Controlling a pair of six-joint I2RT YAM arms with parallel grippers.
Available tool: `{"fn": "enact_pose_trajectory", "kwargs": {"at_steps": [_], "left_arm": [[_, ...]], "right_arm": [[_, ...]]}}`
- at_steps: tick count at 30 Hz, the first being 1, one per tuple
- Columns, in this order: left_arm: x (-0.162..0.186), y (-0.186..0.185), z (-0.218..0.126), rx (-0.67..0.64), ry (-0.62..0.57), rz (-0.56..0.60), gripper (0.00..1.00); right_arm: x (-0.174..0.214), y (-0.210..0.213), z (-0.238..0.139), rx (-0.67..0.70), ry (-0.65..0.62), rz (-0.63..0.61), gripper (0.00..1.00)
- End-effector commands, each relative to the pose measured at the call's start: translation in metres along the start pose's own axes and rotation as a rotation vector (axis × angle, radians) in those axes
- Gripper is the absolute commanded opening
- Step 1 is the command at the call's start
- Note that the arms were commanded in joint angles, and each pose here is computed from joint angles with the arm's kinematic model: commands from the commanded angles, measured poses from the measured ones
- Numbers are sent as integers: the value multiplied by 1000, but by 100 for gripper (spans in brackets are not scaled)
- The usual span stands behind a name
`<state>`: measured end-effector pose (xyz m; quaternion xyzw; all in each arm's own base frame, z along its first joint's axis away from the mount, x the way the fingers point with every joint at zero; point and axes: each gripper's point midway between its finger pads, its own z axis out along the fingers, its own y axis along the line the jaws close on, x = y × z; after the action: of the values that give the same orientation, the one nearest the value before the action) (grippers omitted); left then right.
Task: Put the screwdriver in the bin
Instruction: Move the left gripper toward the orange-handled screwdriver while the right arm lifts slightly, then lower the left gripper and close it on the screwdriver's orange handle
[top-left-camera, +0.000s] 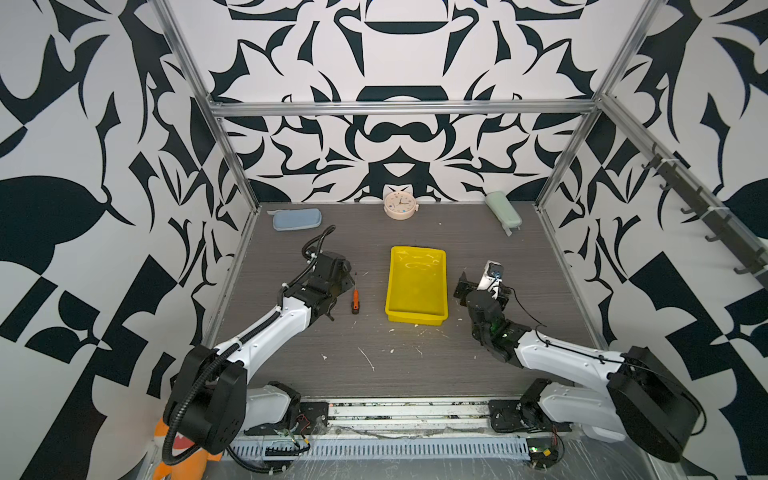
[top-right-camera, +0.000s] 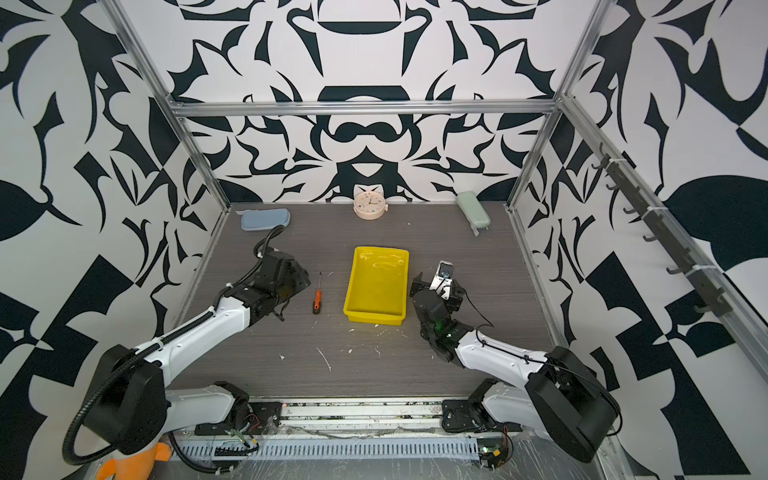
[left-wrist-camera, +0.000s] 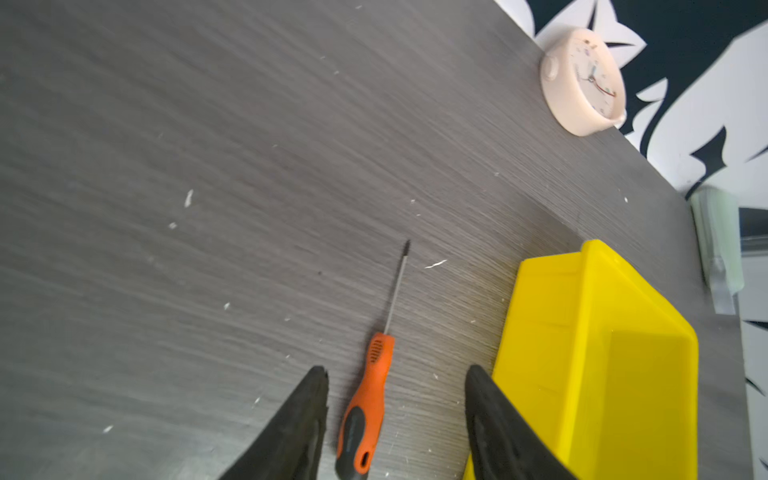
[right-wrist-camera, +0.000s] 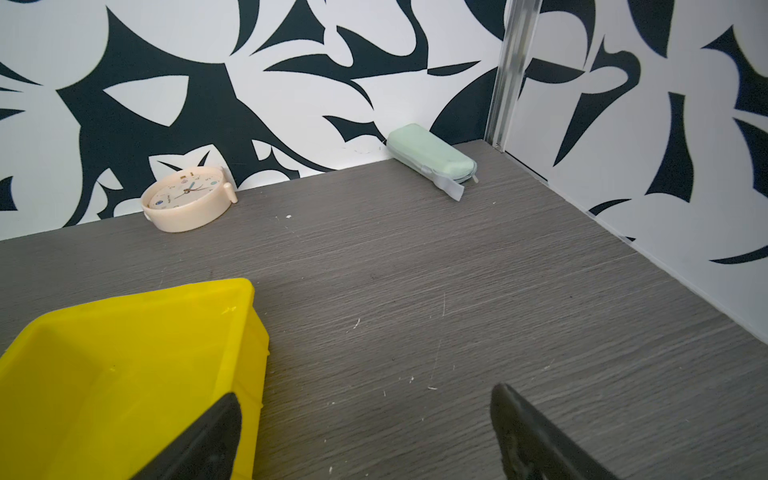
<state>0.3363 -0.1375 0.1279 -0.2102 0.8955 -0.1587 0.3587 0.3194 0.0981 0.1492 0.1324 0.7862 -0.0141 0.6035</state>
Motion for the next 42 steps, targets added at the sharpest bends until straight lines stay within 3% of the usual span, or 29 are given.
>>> {"fn": "enact_pose_trajectory", "kwargs": {"at_steps": [1,9,18,23,28,42], "left_arm": [[26,17,7,-102,62,109,55],[61,26,30,-202,191,195,51],[73,10,48,-262,233,287,49],[74,20,51,-378,231,339,45],[85,28,62,-408,245,341,44],[103,49,77,-511,266,381,22]], "right_arm": [[-8,8,2,-14,-16,17,95],[-5,6,6,26,-3,-1,95],[-11,2,2,28,-19,16,95],[-9,4,3,24,-17,20,94],[-7,3,7,48,-17,-3,94],[-3,7,12,66,11,-41,93]]}}
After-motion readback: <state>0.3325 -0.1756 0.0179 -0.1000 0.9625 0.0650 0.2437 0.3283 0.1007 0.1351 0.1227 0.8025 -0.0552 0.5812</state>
